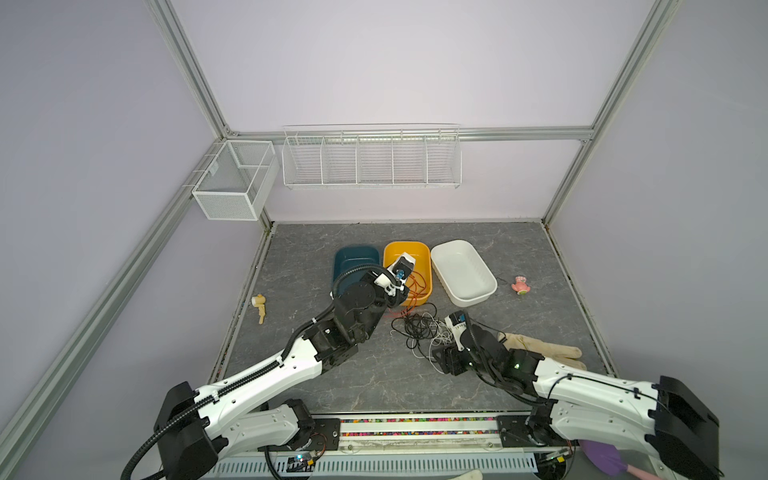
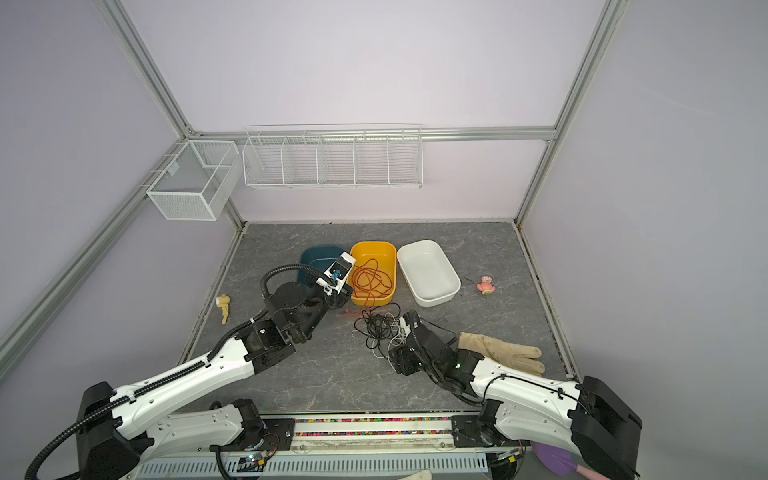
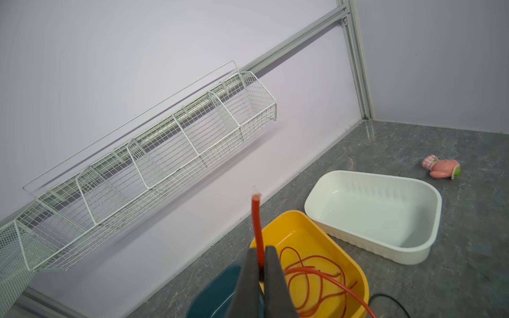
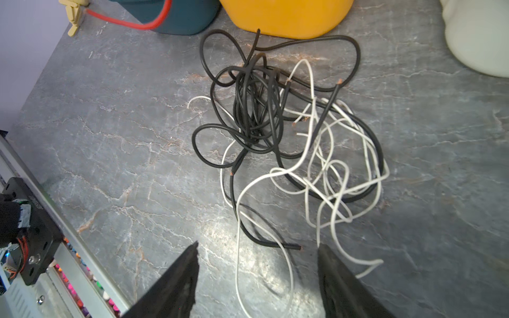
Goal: Untangle the cables
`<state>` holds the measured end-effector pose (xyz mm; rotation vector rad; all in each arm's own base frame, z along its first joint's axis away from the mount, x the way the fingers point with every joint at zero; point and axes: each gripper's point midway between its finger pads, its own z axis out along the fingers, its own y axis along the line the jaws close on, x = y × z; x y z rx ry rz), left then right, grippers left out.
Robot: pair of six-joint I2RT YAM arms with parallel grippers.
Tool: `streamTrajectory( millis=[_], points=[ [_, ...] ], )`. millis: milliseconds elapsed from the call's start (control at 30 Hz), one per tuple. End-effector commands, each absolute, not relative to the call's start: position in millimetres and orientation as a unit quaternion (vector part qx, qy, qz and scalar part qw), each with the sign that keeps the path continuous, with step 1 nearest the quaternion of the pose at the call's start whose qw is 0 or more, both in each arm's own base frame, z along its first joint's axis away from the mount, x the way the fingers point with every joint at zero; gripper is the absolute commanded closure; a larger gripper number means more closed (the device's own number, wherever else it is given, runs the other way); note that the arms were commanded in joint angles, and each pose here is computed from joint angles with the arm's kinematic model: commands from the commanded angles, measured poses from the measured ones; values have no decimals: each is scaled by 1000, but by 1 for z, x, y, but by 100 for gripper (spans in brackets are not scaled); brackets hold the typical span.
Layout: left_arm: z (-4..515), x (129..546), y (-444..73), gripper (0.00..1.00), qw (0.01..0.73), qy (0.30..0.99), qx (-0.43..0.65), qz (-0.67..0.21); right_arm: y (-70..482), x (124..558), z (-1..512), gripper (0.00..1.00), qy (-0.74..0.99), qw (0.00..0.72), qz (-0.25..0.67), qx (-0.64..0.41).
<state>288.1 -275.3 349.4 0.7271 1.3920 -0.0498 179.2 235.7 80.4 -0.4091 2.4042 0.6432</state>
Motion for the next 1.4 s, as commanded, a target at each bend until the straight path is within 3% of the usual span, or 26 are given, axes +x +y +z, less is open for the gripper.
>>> streamTrajectory(
  millis=[0, 800, 1367],
  points=[
    [374, 301, -280, 100, 726, 612, 312, -33, 225, 177, 77, 30, 912, 306, 234, -139],
    [342, 390, -316, 100, 703, 639, 313, -14, 192, 158, 86, 27, 903, 327, 242, -139],
    [300, 433, -324, 100, 694, 654, 301, 5, 193, 151, 94, 15, 895, 328, 260, -154]
  ],
)
